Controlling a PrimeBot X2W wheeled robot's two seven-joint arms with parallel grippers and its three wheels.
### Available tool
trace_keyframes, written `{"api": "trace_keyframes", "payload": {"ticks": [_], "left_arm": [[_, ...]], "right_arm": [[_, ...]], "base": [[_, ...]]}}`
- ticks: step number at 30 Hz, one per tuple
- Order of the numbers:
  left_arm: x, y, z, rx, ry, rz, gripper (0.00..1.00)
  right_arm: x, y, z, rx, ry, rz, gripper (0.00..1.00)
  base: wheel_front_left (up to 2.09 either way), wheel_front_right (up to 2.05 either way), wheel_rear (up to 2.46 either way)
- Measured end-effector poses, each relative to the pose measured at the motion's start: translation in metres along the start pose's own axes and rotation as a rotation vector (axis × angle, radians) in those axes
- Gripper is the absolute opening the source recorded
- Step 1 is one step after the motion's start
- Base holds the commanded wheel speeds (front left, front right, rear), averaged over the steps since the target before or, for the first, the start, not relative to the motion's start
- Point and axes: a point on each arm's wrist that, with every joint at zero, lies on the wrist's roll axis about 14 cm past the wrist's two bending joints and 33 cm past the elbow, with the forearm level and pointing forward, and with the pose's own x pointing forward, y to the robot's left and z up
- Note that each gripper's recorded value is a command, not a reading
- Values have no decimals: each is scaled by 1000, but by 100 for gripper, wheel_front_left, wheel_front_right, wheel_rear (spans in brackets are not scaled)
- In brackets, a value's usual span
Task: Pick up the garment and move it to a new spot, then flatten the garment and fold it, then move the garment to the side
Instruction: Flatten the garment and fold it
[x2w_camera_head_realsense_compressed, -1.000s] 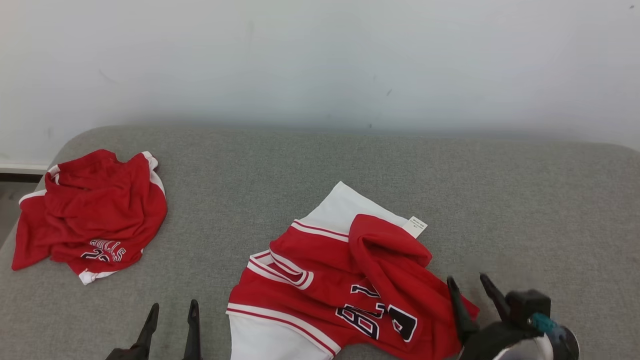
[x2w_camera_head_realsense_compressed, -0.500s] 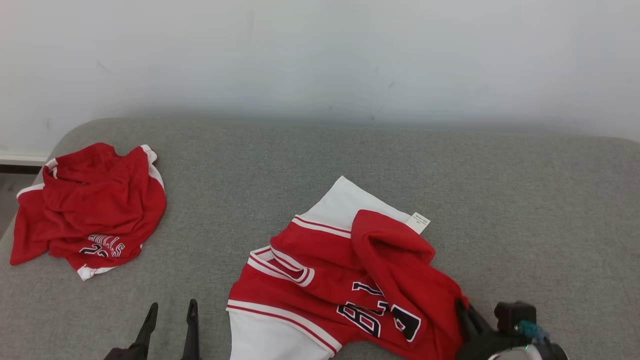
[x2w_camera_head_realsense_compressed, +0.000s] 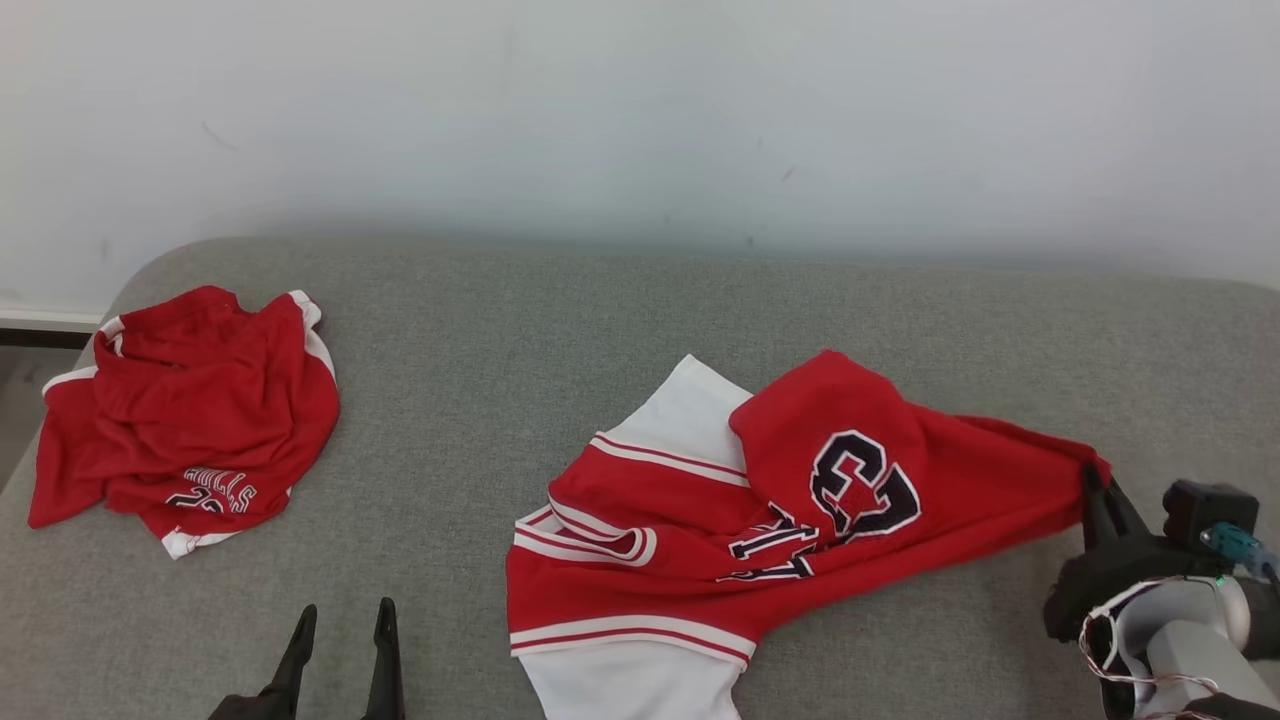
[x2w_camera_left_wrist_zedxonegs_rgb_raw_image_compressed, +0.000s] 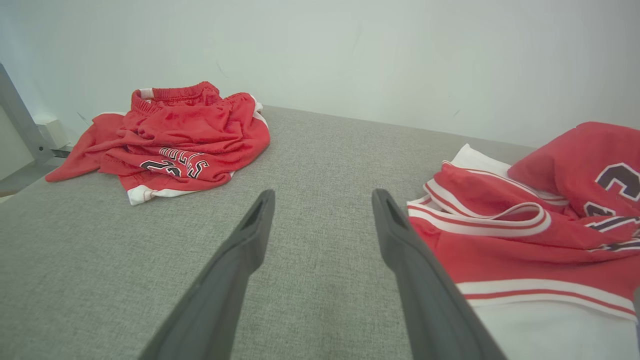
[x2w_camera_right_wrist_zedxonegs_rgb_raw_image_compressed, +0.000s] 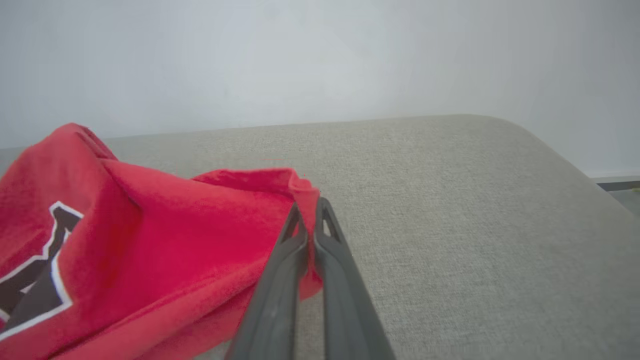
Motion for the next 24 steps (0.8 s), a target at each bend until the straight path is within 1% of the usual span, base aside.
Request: {"api": "trace_keyframes", "payload": {"ticks": [2, 6, 7, 8, 11, 15, 18, 24], "left_arm": [[0, 1, 0, -1, 0, 2, 100], [0, 0, -1, -8, 3, 3, 100], [0, 0, -1, -10, 3, 3, 100], [0, 0, -1, -9, 4, 1, 100], [1, -1, -1, -9, 3, -1, 100], [3, -4, 1, -8, -2, -6, 100], [4, -5, 2, -8, -6, -10, 100], [5, -9, 4, -8, -13, -24, 100]], "right_arm": [[-2, -6, -9, 4, 30, -19, 0], [-2, -6, -17, 4, 63, -24, 0], [-3, -6, -21, 4, 74, -26, 58], [-4, -7, -23, 5, 79, -30, 100], [-4, -10, -16, 13, 54, -43, 100], [-3, -14, 15, 3, -61, -53, 100], [-14, -15, 16, 1, -89, -62, 100], [-34, -6, 27, 5, -171, -51, 100]], "base": [[0, 0, 0], [0, 0, 0], [0, 0, 0], [0, 0, 0], [0, 0, 0], [0, 0, 0], [0, 0, 0], [0, 0, 0]]}}
